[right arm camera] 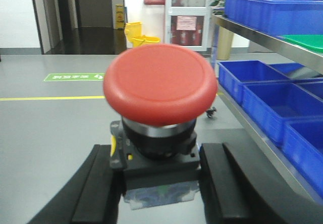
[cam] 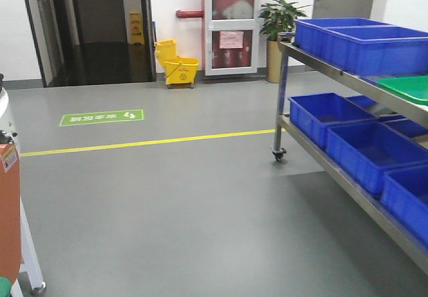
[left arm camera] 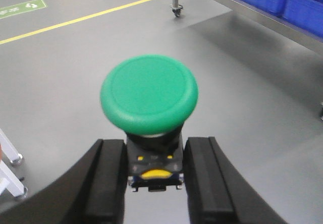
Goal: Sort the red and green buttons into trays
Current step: 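Drive the base to the shelf with the green and red trays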
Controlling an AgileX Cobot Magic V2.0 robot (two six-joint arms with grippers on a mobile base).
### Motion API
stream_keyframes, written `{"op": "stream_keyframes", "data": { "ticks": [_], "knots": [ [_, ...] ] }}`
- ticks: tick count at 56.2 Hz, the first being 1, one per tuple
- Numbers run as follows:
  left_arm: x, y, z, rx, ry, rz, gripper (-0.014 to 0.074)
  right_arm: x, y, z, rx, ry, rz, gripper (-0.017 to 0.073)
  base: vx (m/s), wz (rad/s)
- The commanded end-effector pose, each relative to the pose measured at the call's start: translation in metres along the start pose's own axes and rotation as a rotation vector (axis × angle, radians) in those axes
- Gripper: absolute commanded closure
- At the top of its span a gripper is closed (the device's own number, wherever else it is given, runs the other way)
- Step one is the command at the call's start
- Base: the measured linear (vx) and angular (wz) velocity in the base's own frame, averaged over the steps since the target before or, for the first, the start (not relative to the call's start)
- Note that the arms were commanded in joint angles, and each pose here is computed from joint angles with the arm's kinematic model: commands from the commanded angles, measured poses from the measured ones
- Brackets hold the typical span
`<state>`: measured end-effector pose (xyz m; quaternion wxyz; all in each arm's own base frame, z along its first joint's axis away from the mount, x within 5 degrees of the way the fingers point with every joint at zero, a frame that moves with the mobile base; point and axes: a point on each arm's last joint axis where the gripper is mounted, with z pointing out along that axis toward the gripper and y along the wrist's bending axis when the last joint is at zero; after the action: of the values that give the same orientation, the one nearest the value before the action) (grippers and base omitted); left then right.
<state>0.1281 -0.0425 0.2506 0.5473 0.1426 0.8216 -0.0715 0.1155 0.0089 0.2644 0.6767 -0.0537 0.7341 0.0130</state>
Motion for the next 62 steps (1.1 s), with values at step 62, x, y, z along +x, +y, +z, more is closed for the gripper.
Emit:
{"op": "stream_keyframes", "data": {
  "ticks": [62],
  "knots": [
    [-0.0163,-0.0023,-0.0026,0.026,-0.104,-0.005,0.0598,-0.0186,0.0029,0.0003,-0.038,-0.104,-0.022,0.0568,0.6,0.04]
  ]
}}
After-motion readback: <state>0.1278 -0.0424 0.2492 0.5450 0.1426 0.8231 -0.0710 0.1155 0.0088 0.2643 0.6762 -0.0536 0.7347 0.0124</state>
